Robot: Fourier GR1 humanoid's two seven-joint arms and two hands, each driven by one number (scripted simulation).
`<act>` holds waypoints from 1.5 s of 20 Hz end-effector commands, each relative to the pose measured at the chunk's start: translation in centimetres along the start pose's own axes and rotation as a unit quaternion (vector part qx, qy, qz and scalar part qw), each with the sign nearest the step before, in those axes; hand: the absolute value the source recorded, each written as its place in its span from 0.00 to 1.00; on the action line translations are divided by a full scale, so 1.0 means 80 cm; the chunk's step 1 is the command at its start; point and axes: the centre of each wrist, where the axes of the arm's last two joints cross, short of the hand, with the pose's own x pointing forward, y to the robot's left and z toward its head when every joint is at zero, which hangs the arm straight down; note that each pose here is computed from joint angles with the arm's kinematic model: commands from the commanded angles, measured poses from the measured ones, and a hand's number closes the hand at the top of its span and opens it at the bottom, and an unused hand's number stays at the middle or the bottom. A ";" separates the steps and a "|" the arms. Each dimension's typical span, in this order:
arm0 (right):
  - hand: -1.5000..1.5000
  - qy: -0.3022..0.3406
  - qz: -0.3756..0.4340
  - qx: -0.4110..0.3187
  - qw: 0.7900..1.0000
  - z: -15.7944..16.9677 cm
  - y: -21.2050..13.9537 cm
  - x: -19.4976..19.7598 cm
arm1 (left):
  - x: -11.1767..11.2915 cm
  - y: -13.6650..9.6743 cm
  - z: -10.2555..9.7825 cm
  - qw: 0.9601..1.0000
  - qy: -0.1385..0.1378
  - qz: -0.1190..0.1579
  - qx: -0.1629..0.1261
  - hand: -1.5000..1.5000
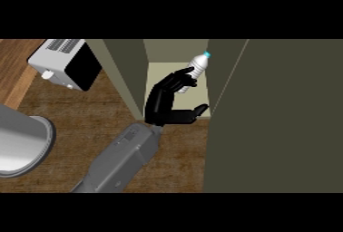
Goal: Pick up the bottled water, place it into the cabinet and close the cabinet
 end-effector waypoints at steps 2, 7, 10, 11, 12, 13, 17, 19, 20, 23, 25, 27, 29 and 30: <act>0.00 -0.020 0.032 -0.009 0.999 -0.011 0.008 0.035 | 0.007 -0.015 0.057 0.999 0.028 0.030 -0.028 0.00; 0.00 -0.024 0.050 -0.005 0.998 -0.016 0.008 0.041 | 0.015 0.025 0.129 0.999 0.017 0.029 0.017 0.00; 0.00 -0.020 0.049 0.006 0.999 -0.015 0.014 0.037 | 0.021 0.041 0.180 0.999 0.010 0.013 0.045 0.00; 0.00 -0.012 0.054 0.014 0.998 -0.015 0.013 0.051 | 0.031 0.059 0.190 0.999 0.012 0.006 0.049 0.00; 0.00 -0.003 0.035 0.048 0.998 -0.015 0.015 0.043 | 0.034 0.065 0.207 0.998 0.023 0.017 0.052 0.00; 1.00 0.004 0.035 0.068 0.997 -0.016 0.011 0.046 | 0.038 0.069 0.221 0.999 0.015 0.023 0.046 0.00; 1.00 0.008 0.065 0.184 0.981 -0.023 0.001 0.040 | 0.067 0.103 0.240 0.999 0.011 0.017 0.024 0.00; 1.00 -0.001 0.081 0.239 0.968 -0.033 0.000 0.044 | 0.062 0.105 0.259 1.000 0.004 0.018 0.017 0.00; 1.00 0.006 0.077 0.251 0.965 -0.034 0.003 0.048 | 0.076 0.110 0.260 1.000 -0.004 0.016 0.019 0.00; 1.00 -0.005 0.084 0.276 0.957 -0.040 0.004 0.050 | 0.092 0.142 0.291 1.000 -0.007 0.001 0.025 0.00; 1.00 -0.015 0.082 0.275 0.958 -0.045 0.008 0.051 | 0.112 0.155 0.295 0.999 -0.020 0.000 0.027 0.00; 1.00 -0.015 0.060 0.273 0.960 -0.047 0.014 0.051 | 0.129 0.171 0.314 1.000 -0.010 -0.008 0.025 0.00; 1.00 -0.018 0.052 0.263 0.963 -0.050 0.020 0.057 | 0.133 0.179 0.328 0.999 -0.020 -0.011 0.029 0.00; 1.00 -0.010 0.036 0.264 0.964 -0.051 0.024 0.059 | 0.138 0.189 0.326 1.000 -0.017 -0.004 0.026 0.00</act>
